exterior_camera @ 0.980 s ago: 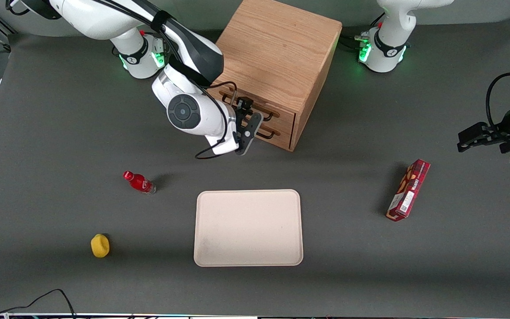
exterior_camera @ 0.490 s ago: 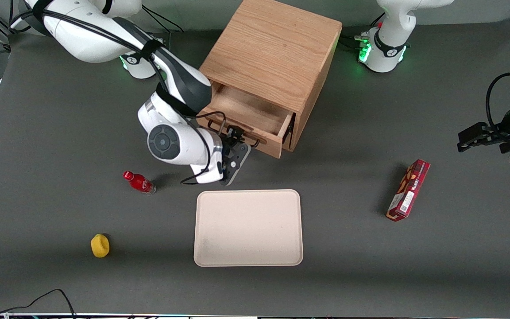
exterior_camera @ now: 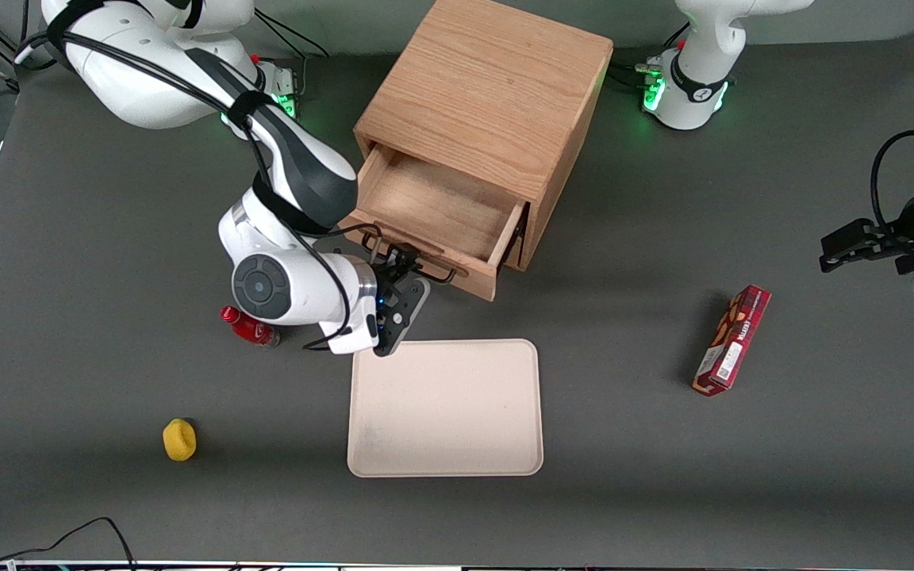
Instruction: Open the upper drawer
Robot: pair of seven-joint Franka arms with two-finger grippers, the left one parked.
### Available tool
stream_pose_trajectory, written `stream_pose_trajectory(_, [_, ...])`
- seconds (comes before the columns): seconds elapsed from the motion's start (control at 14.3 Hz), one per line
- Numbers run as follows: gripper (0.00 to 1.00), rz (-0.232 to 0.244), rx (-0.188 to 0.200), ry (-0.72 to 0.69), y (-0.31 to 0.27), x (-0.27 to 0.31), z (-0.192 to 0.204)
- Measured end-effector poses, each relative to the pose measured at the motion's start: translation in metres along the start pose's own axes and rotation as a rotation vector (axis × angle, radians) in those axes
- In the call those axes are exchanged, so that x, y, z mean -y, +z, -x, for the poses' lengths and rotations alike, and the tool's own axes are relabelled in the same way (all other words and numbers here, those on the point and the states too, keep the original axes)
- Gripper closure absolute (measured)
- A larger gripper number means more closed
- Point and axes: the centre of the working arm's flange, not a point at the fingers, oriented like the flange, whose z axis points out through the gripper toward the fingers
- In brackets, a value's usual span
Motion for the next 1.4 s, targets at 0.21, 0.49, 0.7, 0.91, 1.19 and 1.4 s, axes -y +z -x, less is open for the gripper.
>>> stream_pose_trajectory(0.21, [0.00, 0.017, -0.024, -0.023, -0.012, -0.023, 0.001])
stream_pose_trajectory(0.49, [0.00, 0.043, -0.052, -0.059, -0.025, -0.050, 0.004])
stream_pose_trajectory(0.7, [0.00, 0.084, -0.076, -0.120, -0.045, -0.072, 0.010])
stream_pose_trajectory(0.91, [0.00, 0.142, -0.123, -0.141, -0.081, -0.090, 0.016])
stream_pose_trajectory(1.19, [0.00, 0.193, -0.205, -0.098, -0.136, -0.073, 0.013])
stream_pose_trajectory(1.4, [0.00, 0.213, -0.244, 0.071, -0.202, -0.017, 0.024])
